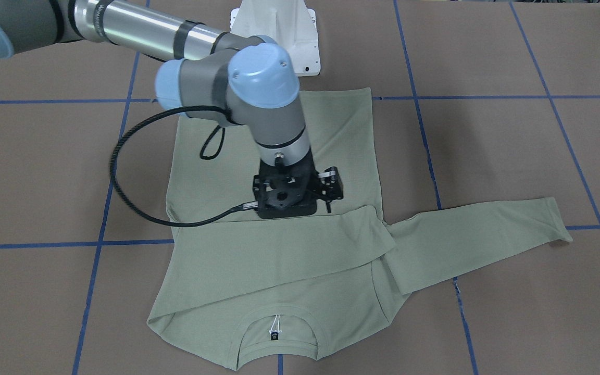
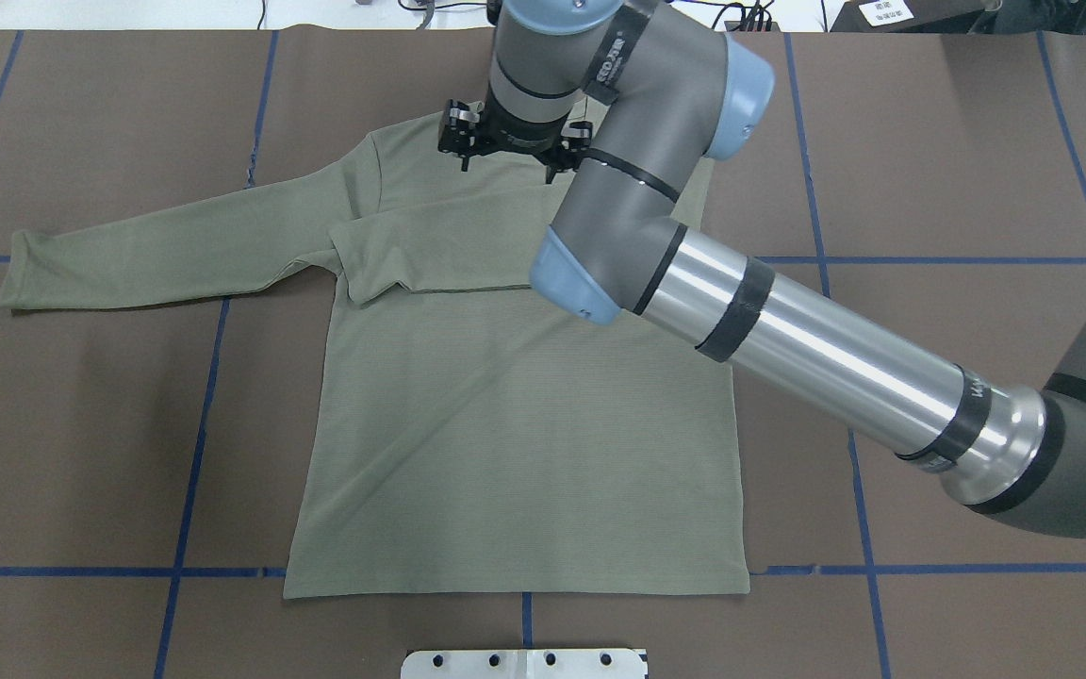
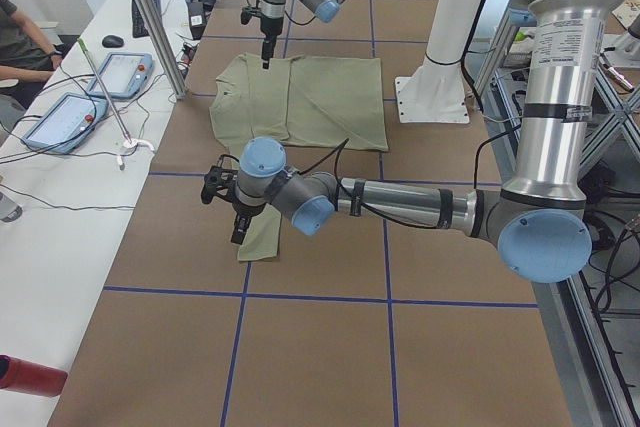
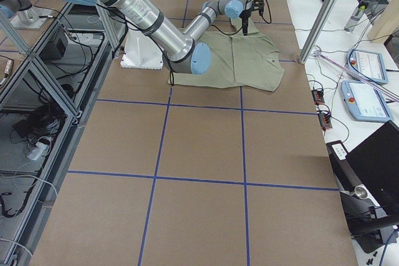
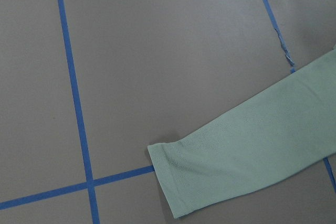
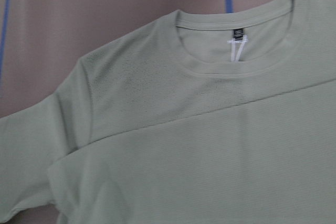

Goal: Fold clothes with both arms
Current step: 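Raise the right gripper away while the left gripper moves to the other cuff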

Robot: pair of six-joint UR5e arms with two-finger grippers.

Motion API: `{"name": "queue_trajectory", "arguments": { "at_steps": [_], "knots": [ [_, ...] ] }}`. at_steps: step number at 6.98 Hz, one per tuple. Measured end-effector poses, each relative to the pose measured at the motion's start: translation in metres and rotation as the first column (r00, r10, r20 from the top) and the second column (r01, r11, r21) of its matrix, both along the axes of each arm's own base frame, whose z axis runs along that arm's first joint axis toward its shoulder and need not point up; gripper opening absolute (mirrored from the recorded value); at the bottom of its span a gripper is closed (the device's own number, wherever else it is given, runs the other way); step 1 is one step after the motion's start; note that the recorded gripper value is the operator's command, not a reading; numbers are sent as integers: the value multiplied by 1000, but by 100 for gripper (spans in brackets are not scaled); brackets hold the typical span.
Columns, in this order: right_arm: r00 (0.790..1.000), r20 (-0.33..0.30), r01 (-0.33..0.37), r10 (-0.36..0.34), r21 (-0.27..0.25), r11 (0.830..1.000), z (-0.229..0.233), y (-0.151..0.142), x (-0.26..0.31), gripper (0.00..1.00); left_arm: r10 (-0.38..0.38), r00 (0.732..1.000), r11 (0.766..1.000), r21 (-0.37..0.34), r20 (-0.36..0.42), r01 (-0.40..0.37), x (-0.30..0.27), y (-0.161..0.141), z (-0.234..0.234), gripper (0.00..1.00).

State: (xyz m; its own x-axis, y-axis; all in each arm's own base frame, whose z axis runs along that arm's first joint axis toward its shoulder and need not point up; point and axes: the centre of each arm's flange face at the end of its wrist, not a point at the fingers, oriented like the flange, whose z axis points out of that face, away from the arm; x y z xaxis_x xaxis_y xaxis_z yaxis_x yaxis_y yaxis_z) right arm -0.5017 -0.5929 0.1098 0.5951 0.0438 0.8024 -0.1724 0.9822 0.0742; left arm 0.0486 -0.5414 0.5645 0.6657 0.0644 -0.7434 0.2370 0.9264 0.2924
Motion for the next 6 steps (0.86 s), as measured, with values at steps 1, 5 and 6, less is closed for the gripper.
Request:
{"name": "queue_trajectory", "arguments": {
  "at_steps": [1,5,6],
  "knots": [
    [998,-54,31,-30,2,1000,25,-3,36,100,-65,998,998,-23,12,65,21,1,14,100],
    [982,-127,139,-137,11,990,119,-11,167,100,-197,980,977,-79,10,197,107,13,66,100],
    [981,-127,147,-144,12,989,130,-10,178,100,-205,979,975,-85,20,206,122,15,76,99]
  ]
}}
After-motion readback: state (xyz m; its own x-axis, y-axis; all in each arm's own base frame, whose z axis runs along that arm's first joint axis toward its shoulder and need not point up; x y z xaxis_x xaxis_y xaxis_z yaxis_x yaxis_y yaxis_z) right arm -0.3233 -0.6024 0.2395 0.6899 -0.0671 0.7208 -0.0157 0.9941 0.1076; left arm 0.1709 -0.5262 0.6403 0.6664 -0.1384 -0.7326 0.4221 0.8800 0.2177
